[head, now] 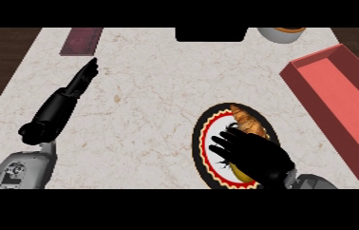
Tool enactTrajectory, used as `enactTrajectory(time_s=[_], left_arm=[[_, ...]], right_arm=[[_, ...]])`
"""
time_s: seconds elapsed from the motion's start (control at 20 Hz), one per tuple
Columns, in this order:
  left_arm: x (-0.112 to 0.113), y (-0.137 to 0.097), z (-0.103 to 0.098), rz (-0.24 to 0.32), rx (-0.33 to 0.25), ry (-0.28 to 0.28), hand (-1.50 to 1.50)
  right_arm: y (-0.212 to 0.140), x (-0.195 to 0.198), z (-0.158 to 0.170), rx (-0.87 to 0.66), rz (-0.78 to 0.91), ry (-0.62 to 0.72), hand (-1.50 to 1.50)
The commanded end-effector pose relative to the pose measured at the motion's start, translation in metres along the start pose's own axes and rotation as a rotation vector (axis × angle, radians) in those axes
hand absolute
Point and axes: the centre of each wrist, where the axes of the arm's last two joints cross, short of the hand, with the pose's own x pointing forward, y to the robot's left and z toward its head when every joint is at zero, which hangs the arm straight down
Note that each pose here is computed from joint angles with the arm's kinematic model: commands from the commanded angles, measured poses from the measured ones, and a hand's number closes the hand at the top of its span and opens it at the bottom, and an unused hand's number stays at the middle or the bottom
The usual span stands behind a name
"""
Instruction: Pick the lemon from the plate and place it in the cardboard box
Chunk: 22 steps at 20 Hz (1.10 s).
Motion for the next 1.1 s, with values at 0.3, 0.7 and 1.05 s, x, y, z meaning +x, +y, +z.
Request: enactTrajectory(time_s=[0.3,0.7,1.05], left_arm=[[0.001,0.004,-0.014,-0.008,-0.008,0.011,0.0],[0.004,-0.014,0.008,0.005,0.002,-0.003,0.0],[0.013,-0.003,0.003,0.018,-0.006,-0.004,0.0]], right_arm=[[0.009,-0.006,-0.023,-0.004,0.038,0.071,-1.5],[0.031,-0.032,-0.027,0.022,0.032,-0.001,1.5],[0.021,0.0,-0.042,-0.15,0.073,-0.115,1.5]])
